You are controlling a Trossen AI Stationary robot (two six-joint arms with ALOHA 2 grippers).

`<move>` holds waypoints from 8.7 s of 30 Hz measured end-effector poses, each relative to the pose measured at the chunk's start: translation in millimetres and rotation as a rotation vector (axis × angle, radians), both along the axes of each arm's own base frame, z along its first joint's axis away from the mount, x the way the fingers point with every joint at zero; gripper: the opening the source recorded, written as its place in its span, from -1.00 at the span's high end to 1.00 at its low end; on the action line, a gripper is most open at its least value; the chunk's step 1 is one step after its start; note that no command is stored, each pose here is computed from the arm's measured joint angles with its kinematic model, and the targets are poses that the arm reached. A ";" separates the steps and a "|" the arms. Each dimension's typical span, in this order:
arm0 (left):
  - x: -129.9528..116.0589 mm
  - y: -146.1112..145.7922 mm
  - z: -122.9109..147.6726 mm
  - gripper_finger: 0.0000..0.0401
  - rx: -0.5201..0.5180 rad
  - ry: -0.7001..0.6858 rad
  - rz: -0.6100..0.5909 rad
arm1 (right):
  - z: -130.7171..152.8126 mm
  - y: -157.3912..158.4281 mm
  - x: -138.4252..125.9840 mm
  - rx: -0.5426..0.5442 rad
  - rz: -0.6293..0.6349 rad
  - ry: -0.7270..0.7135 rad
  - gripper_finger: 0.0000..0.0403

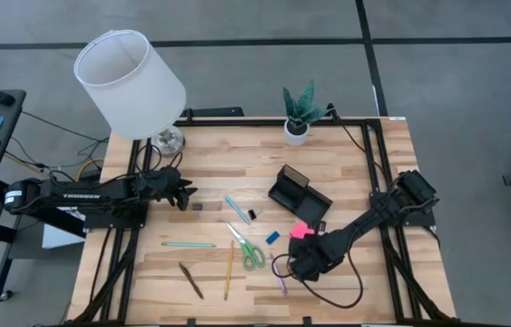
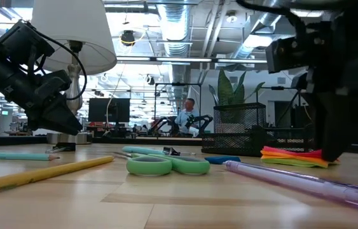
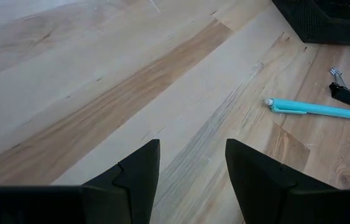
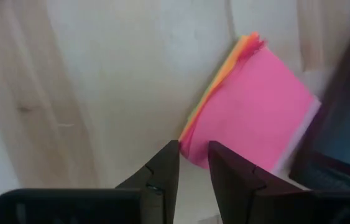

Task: Pick and place office supplies into organizer
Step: Put the colored sticky notes into the desk organizer, then put the left black binder clip into the desk organizer

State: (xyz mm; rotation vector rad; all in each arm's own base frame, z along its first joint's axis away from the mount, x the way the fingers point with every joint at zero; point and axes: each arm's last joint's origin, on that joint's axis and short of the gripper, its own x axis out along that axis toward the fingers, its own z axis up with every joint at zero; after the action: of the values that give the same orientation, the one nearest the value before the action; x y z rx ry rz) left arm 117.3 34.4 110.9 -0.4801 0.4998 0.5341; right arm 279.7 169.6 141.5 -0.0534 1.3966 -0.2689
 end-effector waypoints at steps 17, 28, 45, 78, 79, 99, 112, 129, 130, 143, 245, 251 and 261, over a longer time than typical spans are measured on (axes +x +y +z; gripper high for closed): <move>0.1 0.1 -1.5 0.12 -0.002 0.015 0.001 | -22.4 -7.3 2.9 -0.143 -0.001 0.020 0.94; 0.2 0.1 -3.2 0.12 -0.014 0.026 0.008 | 12.7 8.4 16.1 -0.132 0.009 -0.036 0.99; 0.2 0.0 -3.2 0.12 -0.021 0.024 0.009 | 60.9 -31.4 11.2 -0.411 -0.276 0.130 1.00; 1.6 -1.0 -2.2 0.12 -0.055 -0.003 -0.021 | 50.3 -57.4 19.3 -0.366 -0.227 0.279 0.27; 3.2 -1.3 -0.1 0.12 -0.057 -0.029 -0.045 | 51.7 -58.0 17.0 -0.382 -0.232 0.296 0.26; 61.0 -34.8 63.7 0.12 0.067 -0.227 -0.342 | 166.3 -40.2 -38.7 -0.445 -0.305 -0.463 0.44; 94.8 -59.8 54.1 0.12 -0.044 0.344 -0.065 | 158.3 -20.5 -26.4 -0.481 -0.183 -0.608 0.44; 85.1 -60.5 70.5 0.12 -0.226 0.502 0.272 | 117.1 -8.2 -3.3 -0.511 -0.162 -0.488 0.44; 83.9 -60.4 70.1 0.12 -0.235 0.510 0.285 | 117.1 -7.1 -2.6 -0.502 -0.166 -0.499 0.44; 104.0 -74.0 41.2 0.12 -0.281 0.467 0.394 | 117.3 -1.3 0.0 -0.464 -0.171 -0.544 0.44; 237.8 -57.3 61.2 0.36 0.231 -0.221 -0.039 | 175.5 16.5 2.9 -0.514 -0.193 -0.811 0.44; 283.4 -57.5 46.1 0.36 0.314 -0.187 -0.086 | 177.7 16.3 3.7 -0.511 -0.191 -0.809 0.44; 331.6 -59.0 27.7 0.36 0.484 -0.075 -0.093 | 177.4 21.2 1.2 -0.491 -0.179 -0.810 0.44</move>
State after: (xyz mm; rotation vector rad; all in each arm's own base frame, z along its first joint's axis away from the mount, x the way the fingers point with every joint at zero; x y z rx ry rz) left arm 448.9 -24.7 138.6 -0.0142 0.3040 0.5245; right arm 281.0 190.8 318.9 -0.2010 0.5080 -0.6929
